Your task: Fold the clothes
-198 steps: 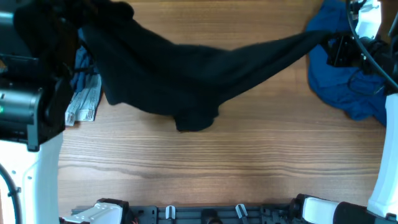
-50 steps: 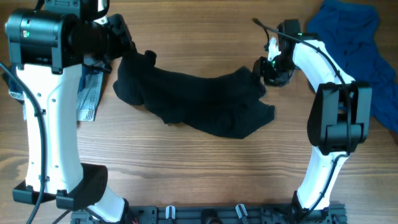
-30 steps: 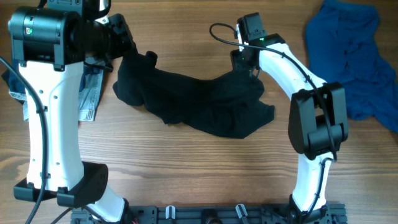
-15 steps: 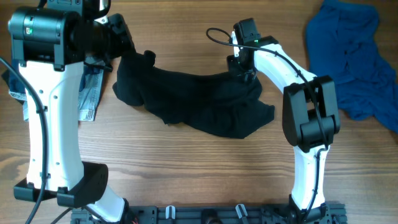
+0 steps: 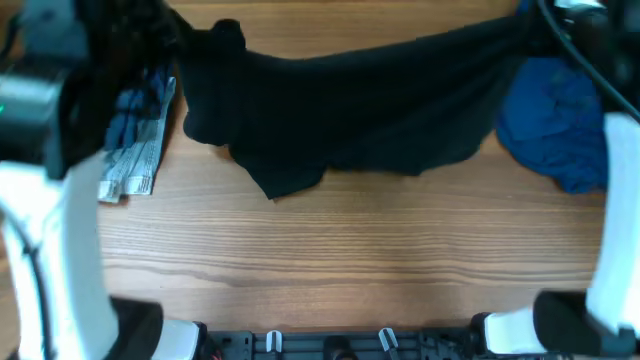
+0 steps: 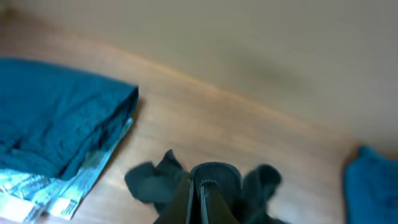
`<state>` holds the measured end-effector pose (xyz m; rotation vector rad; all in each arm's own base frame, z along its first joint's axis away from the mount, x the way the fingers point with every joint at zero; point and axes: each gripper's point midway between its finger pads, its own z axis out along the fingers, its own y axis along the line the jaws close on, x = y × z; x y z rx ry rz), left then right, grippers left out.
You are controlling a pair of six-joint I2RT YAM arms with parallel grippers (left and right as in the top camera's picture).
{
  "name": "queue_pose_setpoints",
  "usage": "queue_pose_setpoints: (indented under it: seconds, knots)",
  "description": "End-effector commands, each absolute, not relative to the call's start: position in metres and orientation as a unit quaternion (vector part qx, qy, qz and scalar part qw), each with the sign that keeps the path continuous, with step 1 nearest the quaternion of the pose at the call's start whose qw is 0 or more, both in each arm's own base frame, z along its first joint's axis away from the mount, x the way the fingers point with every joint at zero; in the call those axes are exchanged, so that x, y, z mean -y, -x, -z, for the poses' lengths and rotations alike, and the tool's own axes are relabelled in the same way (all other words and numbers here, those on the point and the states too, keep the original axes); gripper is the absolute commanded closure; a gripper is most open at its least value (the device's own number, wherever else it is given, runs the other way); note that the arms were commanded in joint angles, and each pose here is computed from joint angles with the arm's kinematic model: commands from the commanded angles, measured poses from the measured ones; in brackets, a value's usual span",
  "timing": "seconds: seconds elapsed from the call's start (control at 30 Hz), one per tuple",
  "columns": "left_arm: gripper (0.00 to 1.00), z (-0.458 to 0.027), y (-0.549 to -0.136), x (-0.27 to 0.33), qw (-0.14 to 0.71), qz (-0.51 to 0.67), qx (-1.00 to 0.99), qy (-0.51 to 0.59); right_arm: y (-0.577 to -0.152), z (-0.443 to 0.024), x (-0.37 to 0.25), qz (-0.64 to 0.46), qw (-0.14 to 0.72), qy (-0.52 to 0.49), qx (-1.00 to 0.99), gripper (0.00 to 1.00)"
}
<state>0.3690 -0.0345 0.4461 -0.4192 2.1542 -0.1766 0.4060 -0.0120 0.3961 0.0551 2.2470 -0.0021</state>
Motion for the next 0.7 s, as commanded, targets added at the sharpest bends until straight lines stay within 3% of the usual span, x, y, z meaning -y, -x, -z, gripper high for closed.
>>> queue_pose_setpoints:
  seconds: [0.0, 0.23, 0.33, 0.5, 0.6, 0.67]
  knots:
    - [0.96, -0.516, -0.312, 0.019, 0.552, 0.089, -0.812, 0.167, -0.359, -0.452, 0.026, 0.016, 0.498, -0.034, -0.866, 0.96]
    - [0.96, -0.595, -0.19, -0.001, 0.675, 0.139, -0.706, 0.165, -0.258, -0.518, 0.024, 0.021, 0.589, -0.05, -0.806, 0.96]
    - [0.96, -0.599, -0.176, -0.004, 0.682, 0.142, -0.698, 0.164, -0.236, -0.519, 0.027, 0.024, 0.591, -0.07, -0.803, 0.96]
    - [0.96, -0.57, -0.232, 0.005, 0.632, 0.12, -0.747, 0.166, -0.26, -0.478, 0.034, 0.027, 0.517, -0.091, -0.851, 0.96]
    - [0.96, -0.538, -0.284, 0.004, 0.587, 0.076, -0.786, 0.18, -0.297, -0.431, 0.036, 0.024, 0.433, -0.096, -0.896, 0.96]
    - [0.96, -0.495, -0.34, 0.005, 0.532, 0.032, -0.825, 0.19, -0.333, -0.385, 0.034, 0.01, 0.357, -0.095, -0.929, 0.96]
